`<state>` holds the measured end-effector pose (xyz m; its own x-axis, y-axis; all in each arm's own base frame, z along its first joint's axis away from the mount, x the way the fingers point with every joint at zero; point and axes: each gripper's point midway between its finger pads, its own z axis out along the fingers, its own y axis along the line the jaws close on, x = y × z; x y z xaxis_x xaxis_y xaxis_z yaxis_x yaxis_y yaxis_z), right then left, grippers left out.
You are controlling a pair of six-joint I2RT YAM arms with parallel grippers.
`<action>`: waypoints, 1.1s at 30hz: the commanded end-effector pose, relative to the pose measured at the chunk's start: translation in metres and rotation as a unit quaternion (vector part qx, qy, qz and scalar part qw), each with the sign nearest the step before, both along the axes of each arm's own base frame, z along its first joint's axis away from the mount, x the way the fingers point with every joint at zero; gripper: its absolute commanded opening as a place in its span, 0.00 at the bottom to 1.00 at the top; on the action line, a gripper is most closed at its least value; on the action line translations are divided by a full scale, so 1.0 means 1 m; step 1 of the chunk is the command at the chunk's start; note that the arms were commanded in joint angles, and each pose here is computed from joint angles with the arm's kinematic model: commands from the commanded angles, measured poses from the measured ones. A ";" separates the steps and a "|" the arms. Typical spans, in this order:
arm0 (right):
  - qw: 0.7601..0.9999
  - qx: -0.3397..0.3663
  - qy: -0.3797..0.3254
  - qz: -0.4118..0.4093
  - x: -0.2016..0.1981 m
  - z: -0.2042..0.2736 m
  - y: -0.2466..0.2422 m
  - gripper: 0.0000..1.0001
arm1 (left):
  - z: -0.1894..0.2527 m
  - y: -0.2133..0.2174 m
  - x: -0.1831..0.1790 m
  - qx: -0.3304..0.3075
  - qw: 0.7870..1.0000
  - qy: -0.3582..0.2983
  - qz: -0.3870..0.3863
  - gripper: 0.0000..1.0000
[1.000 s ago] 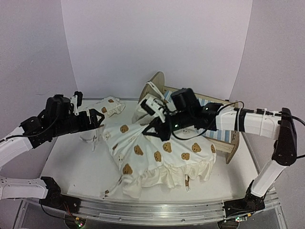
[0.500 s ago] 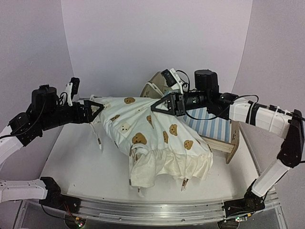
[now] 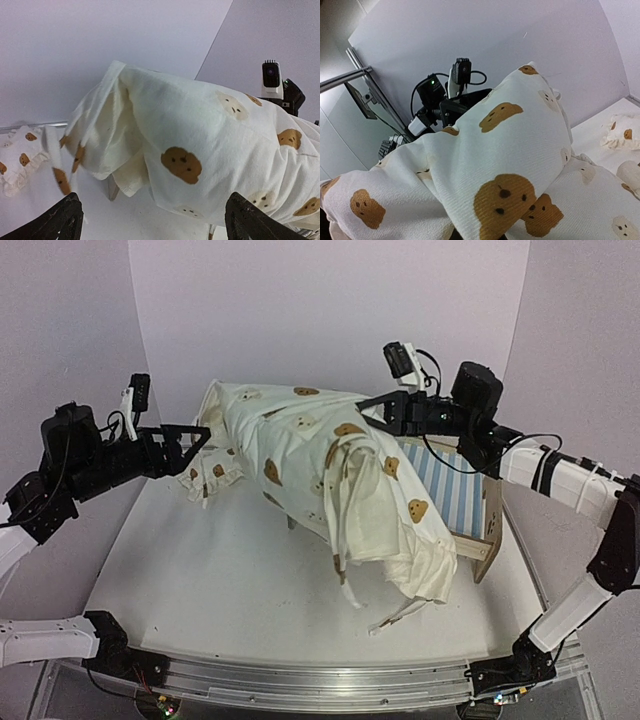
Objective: Set up the pet bed
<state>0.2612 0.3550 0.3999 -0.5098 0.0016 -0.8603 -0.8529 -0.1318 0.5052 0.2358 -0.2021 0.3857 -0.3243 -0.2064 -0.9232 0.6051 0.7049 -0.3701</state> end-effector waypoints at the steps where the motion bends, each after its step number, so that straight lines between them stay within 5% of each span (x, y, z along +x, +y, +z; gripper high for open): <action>1: 0.989 0.126 -0.074 -0.020 -0.010 0.103 -0.035 0.00 | 0.057 0.026 0.010 -0.050 0.994 -0.065 0.075 0.99; 5: 0.980 0.181 -0.048 -0.069 0.013 0.133 -0.048 0.00 | 0.065 0.014 0.021 -0.064 0.994 -0.058 0.068 0.99; 8: 0.966 0.239 -0.002 -0.093 0.037 0.146 -0.057 0.00 | 0.067 -0.018 0.017 -0.107 0.993 -0.054 -0.014 0.99; 12: 0.934 0.353 0.043 -0.044 0.052 0.163 -0.073 0.00 | 0.058 -0.060 0.016 -0.149 0.981 -0.032 -0.117 0.99; 16: 0.930 0.364 0.037 -0.043 0.082 0.151 -0.060 0.00 | 0.051 -0.078 0.030 -0.143 0.981 -0.012 -0.133 0.99; 23: 0.941 0.294 0.067 -0.154 0.140 0.048 -0.067 0.01 | 0.041 -0.103 0.050 -0.139 0.979 0.007 -0.151 0.99; 29: 0.951 0.139 0.087 -0.261 0.155 -0.034 -0.080 0.25 | 0.032 -0.120 0.077 -0.140 0.980 0.035 -0.139 0.99; 33: 0.933 -0.047 0.085 -0.346 0.161 -0.079 -0.089 0.57 | 0.019 -0.131 0.089 -0.132 0.980 0.049 -0.138 0.99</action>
